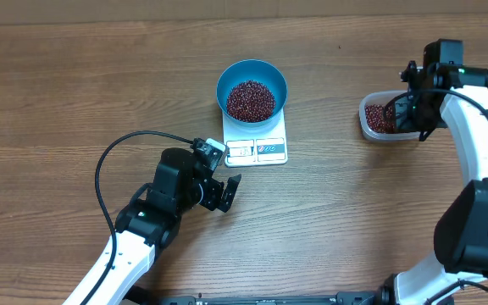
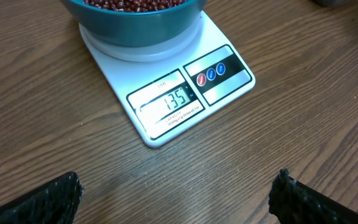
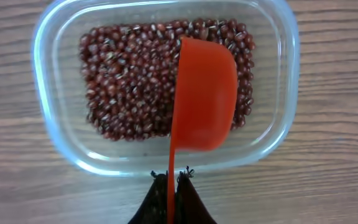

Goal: Scoop item into bowl and weigh 150g on scale
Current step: 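Dip the red scoop into the tub and scoop beans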

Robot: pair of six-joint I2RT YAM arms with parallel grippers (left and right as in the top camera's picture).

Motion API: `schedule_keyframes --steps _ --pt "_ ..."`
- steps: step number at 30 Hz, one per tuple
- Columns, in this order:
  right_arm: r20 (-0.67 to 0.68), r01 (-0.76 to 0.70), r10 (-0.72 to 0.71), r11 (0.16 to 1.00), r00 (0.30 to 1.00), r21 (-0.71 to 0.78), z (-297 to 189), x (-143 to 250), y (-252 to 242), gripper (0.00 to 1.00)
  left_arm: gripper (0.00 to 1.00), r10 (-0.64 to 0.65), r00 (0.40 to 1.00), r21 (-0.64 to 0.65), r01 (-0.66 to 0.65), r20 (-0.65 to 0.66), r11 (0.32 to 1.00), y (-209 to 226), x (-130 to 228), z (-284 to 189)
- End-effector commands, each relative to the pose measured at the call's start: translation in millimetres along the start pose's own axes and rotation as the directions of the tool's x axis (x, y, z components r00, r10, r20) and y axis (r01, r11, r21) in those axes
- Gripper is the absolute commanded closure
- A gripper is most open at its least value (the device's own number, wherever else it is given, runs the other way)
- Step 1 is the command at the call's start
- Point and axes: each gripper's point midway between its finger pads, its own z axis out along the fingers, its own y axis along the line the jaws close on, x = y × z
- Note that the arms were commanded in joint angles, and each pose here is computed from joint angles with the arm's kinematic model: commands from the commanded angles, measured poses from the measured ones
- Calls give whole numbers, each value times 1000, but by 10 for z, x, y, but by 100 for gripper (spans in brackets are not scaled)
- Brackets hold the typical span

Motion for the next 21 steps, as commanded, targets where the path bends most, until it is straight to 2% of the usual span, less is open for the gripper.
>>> schedule_keyframes --steps 1,7,21 --pt "2 -18 18 999 1000 34 49 -23 -65 96 1 -4 1000 16 4 3 1000 -37 -18 7" --pt "-16 -16 18 994 1000 104 159 -32 -184 96 0 -4 1000 16 4 2 1000 -37 -17 7" --pt "14 -21 20 994 1000 105 236 -134 -194 96 1 -4 1000 16 4 2 1000 -37 -17 7"
